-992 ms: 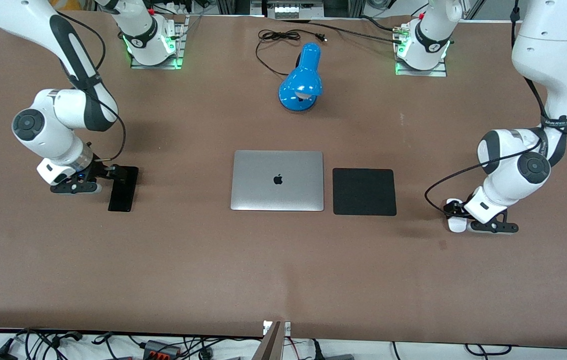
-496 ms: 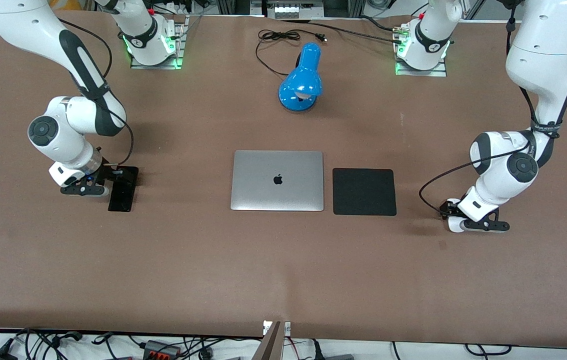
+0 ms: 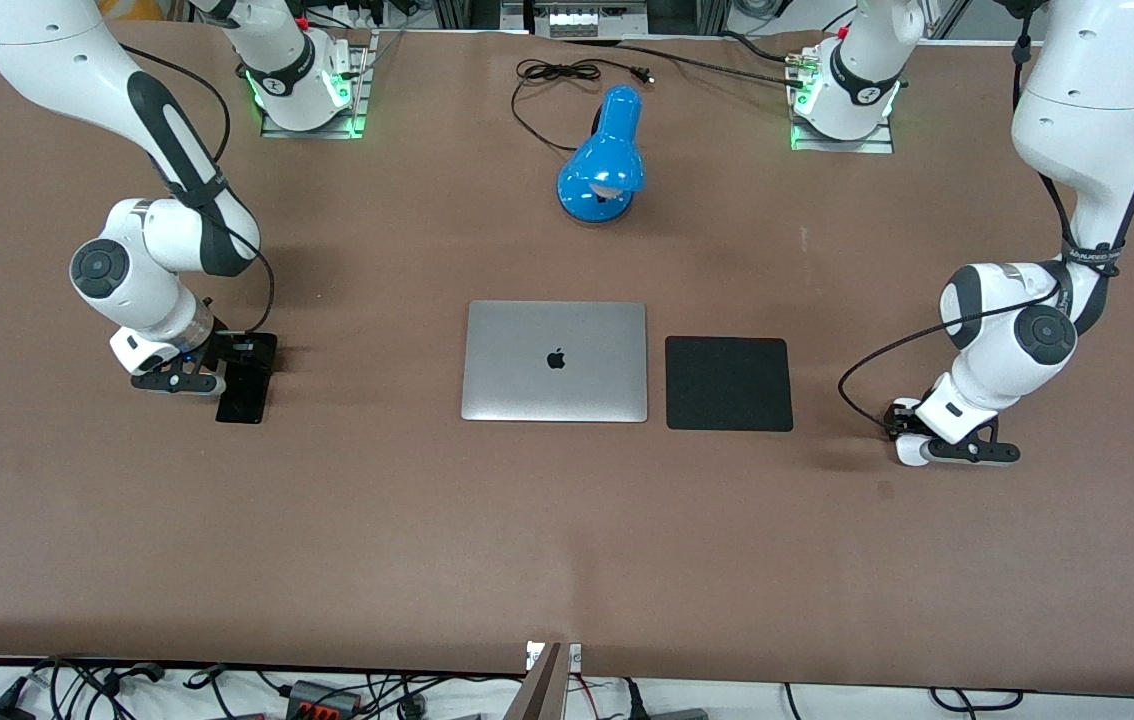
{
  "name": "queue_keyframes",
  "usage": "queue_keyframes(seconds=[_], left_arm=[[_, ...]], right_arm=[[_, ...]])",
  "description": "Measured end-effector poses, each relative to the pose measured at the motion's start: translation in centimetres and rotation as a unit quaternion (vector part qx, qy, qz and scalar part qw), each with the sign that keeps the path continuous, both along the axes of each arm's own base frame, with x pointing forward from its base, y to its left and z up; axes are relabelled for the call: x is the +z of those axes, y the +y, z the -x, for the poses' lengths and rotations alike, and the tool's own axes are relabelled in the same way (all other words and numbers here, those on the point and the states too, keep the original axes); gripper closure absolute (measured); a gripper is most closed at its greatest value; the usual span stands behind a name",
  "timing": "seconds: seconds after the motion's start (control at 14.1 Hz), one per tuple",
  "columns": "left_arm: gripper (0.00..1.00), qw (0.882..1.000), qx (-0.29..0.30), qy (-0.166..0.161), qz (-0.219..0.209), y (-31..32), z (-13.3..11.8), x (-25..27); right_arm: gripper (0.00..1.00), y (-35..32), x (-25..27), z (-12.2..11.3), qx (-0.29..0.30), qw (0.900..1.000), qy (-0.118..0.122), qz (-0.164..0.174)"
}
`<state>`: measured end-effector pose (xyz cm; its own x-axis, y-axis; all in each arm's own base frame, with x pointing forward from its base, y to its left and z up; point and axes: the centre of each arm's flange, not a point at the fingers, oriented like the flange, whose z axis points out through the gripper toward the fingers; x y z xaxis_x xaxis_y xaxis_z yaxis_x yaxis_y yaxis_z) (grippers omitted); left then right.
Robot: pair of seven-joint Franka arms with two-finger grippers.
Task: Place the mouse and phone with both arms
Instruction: 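Grasp the black phone with the right gripper while the left gripper grasps the mouse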
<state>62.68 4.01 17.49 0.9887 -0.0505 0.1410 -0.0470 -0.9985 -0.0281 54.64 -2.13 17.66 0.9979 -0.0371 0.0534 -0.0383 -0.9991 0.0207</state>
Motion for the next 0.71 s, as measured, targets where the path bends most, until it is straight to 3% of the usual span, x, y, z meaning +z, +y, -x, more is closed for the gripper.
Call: queue_keyframes(seconds=[0.28,0.71], left_arm=[[0.38,1.000,0.000,-0.012,-0.001,0.1,-0.7,1.9],[0.38,0.998,-0.005,0.063,-0.006,-1.0,-3.9,14.2]], right_arm=[[0.00,0.2,0.0,-0.1,0.003,1.000,-0.001,0.000],[0.00,0.9,0.0,-0.1,0.009,1.000,-0.002,-0.001]])
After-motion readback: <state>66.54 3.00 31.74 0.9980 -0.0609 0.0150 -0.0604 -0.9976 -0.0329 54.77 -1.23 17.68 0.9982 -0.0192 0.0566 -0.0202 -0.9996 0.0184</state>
